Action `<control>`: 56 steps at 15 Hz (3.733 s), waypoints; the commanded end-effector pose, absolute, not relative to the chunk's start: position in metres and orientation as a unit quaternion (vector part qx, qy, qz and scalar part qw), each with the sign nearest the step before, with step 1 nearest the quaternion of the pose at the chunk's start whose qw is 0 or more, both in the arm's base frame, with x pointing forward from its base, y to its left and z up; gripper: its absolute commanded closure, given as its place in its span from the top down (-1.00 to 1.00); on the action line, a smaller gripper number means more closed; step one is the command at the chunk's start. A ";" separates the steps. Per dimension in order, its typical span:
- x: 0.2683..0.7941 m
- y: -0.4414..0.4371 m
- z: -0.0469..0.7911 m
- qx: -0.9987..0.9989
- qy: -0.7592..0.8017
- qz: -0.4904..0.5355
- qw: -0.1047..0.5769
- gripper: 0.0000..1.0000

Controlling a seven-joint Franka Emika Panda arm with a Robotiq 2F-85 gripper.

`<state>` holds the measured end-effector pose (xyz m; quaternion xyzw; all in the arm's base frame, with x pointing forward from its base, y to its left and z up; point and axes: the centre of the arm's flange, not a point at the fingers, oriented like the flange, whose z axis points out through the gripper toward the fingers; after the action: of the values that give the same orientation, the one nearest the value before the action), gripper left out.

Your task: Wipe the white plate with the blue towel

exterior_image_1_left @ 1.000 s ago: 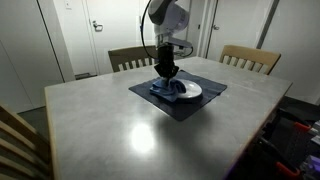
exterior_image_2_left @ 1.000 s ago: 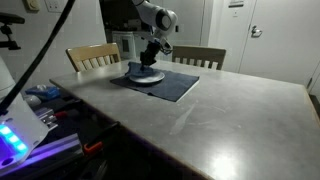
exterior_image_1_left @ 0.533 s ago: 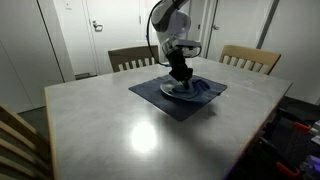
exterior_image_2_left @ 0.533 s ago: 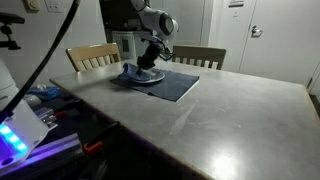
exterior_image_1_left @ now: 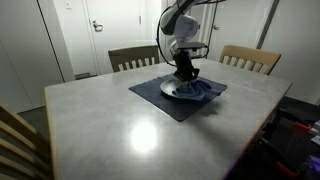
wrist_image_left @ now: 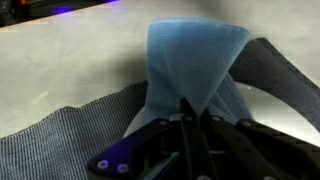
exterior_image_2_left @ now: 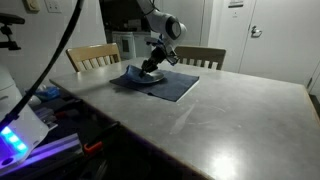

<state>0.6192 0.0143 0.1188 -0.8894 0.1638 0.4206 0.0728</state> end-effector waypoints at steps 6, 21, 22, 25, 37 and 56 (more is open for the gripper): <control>0.642 -0.010 0.137 -0.912 0.225 0.302 0.163 -0.97; 0.696 0.112 0.245 -0.982 0.084 0.113 0.123 -0.97; 0.701 0.122 0.247 -0.985 0.073 0.107 0.116 -0.97; 0.711 0.144 0.242 -0.991 0.029 0.096 0.086 -0.97; 0.722 0.177 0.185 -0.985 -0.119 0.073 0.098 -0.97; 0.686 0.199 0.243 -0.987 -0.123 0.063 0.084 0.97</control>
<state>0.7104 0.2074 0.2164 -0.9855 -0.1314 0.0567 0.0911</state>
